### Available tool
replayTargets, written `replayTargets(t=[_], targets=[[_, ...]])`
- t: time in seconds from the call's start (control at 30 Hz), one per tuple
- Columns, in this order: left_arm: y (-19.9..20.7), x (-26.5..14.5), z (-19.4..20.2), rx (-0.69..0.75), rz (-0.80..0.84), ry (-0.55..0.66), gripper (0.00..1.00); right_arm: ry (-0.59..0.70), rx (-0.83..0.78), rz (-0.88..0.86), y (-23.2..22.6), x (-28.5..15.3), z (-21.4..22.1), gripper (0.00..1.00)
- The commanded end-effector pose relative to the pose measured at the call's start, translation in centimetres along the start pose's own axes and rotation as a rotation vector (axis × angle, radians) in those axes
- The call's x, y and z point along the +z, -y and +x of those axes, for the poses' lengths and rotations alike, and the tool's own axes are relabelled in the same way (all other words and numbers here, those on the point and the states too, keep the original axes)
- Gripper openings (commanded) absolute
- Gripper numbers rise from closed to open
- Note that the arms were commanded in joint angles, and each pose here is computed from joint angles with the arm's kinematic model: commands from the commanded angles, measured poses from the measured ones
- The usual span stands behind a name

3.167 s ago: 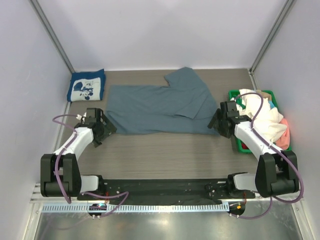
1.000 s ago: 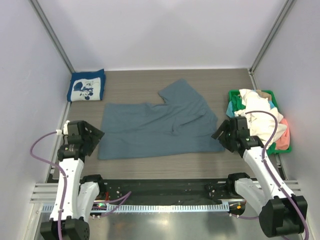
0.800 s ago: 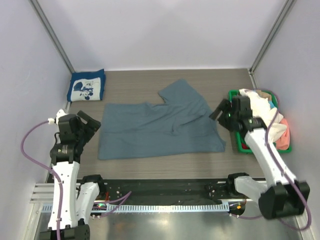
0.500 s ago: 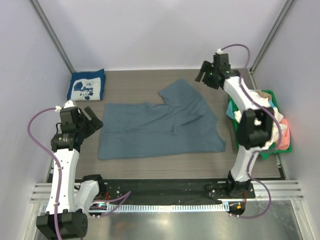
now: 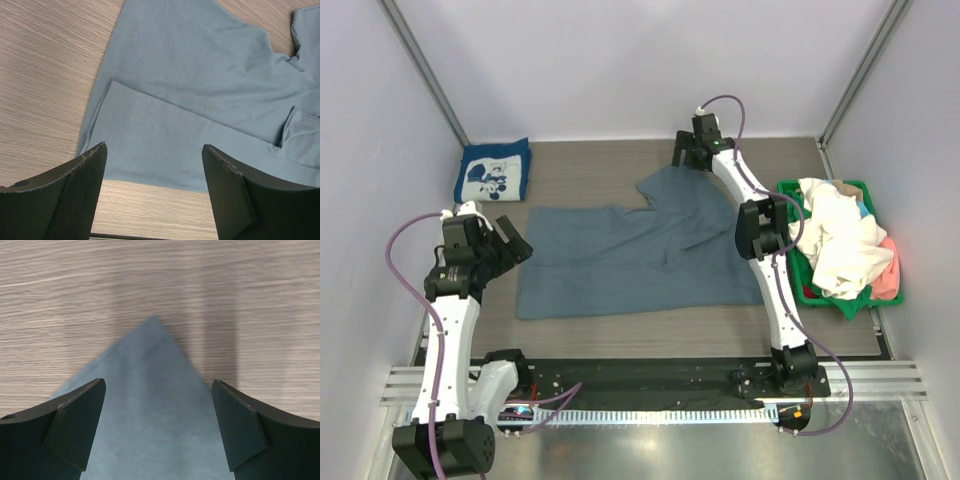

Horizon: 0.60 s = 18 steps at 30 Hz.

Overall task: Fold and stack the t-shirts
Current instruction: Fold the tshirt

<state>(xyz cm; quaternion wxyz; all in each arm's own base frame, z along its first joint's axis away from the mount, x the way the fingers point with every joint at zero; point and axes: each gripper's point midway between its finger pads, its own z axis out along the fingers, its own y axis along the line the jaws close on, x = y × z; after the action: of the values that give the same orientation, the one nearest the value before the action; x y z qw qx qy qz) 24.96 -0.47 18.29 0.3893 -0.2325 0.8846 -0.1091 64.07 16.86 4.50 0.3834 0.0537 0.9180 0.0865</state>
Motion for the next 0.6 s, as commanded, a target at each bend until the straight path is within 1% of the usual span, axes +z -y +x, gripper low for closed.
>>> replayTargets(t=[0.0, 0.17, 0.2, 0.23, 0.33, 0.37, 0.43, 0.47, 0.53, 0.57], targets=[[0.6, 0.0, -0.6, 0.027, 0.044, 0.025, 0.77, 0.114, -0.037, -0.010, -1.8, -0.7, -3.2, 0.93], [0.6, 0.3, -0.4, 0.028, 0.042, 0.011, 0.77, 0.062, -0.076, 0.008, -2.5, 1.2, 0.1, 0.93], [0.6, 0.4, -0.3, 0.028, 0.041, 0.008, 0.77, 0.050, -0.079, 0.015, -2.3, 1.8, 0.8, 0.90], [0.6, 0.4, -0.2, 0.028, 0.041, 0.003, 0.77, 0.043, -0.081, 0.017, -2.2, 2.1, 1.2, 0.88], [0.5, 0.5, -0.2, 0.028, 0.038, -0.001, 0.77, 0.027, -0.090, 0.031, -1.7, 3.0, 2.2, 0.69], [0.5, 0.5, -0.2, 0.028, 0.036, 0.002, 0.77, 0.018, -0.090, 0.033, -1.4, 3.3, 2.6, 0.59], [0.4, 0.5, -0.3, 0.029, 0.032, 0.002, 0.76, 0.000, -0.084, 0.025, -1.1, 3.7, 3.2, 0.48], [0.3, 0.7, -0.2, 0.029, 0.027, -0.004, 0.76, -0.006, -0.081, 0.029, -0.6, 3.8, 3.2, 0.33], [0.4, 1.0, -0.7, 0.029, 0.022, 0.003, 0.76, -0.016, -0.098, 0.030, -0.3, 3.6, 3.4, 0.19], [0.2, 1.6, -0.7, 0.025, 0.006, -0.016, 0.76, -0.017, -0.104, 0.022, -0.5, 3.4, 3.3, 0.04]])
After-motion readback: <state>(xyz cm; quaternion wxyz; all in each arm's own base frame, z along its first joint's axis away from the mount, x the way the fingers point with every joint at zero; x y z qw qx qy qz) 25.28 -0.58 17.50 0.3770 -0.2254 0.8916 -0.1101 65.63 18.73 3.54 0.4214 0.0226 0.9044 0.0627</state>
